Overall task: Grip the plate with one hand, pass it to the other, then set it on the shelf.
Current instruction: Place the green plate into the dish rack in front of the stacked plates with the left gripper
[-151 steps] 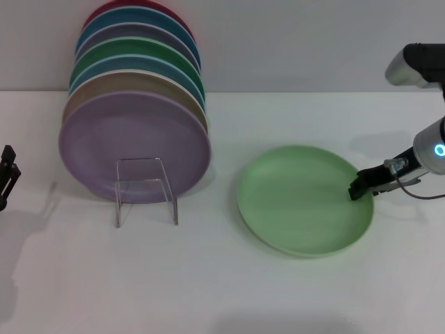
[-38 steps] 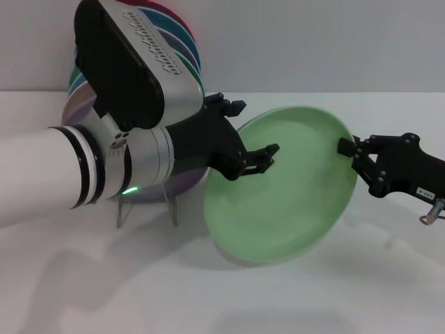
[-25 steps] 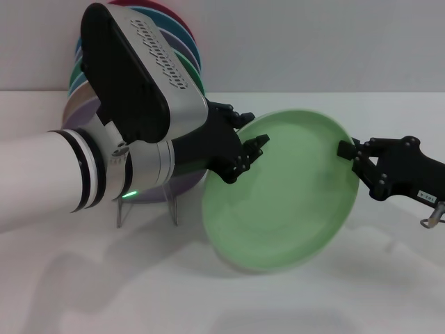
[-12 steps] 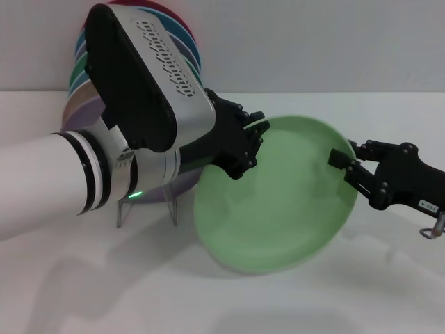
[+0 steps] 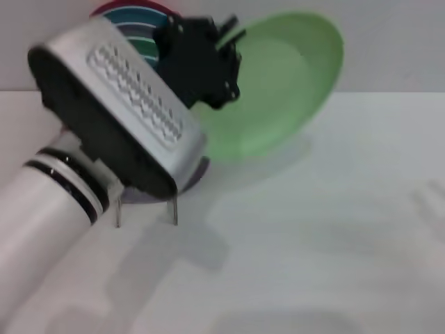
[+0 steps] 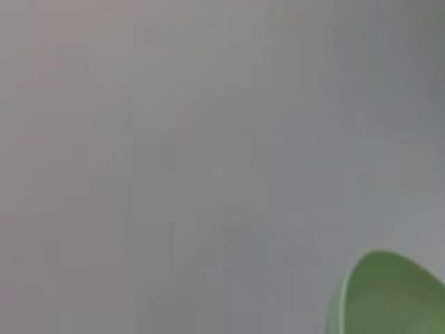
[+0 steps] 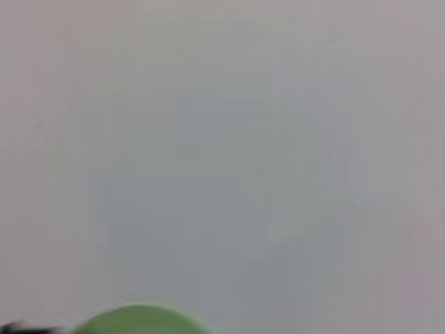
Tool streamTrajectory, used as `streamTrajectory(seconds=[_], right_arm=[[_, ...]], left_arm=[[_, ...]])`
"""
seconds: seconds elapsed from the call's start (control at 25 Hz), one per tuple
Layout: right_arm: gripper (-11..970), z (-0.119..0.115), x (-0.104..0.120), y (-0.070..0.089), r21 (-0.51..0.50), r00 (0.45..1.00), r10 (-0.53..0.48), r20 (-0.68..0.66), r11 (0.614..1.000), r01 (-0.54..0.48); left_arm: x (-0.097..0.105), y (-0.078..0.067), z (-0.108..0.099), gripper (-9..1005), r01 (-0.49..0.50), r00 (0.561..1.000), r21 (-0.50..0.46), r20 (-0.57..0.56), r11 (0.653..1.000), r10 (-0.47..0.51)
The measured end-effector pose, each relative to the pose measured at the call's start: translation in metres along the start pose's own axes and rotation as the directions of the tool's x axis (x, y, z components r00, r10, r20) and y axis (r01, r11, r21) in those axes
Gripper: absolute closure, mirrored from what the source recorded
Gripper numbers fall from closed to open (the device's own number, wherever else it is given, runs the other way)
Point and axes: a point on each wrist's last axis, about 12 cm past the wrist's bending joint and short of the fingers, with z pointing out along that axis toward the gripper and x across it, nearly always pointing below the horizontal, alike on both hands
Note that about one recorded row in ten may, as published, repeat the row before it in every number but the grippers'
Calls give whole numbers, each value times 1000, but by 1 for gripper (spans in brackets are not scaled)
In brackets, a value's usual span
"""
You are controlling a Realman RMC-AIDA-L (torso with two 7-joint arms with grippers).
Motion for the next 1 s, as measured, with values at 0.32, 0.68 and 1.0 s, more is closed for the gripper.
streamTrajectory(seconds=[0.32,0.68,1.0], right_arm=[[459,-25,-4,-8,158,997,-3,82,987,-10],[459,-17,-1,-11,155,998,-4,57,988,-5],[460,-10,2,-10,118,1000,0,24,993,-3]], left_arm=[[-11,-20,-34,898,-31,912,-268,388,963,137],[75,-15,-73,883,26,721,-174,685,984,102],[130,0,-71,869,-73,775,-192,607,979,177]])
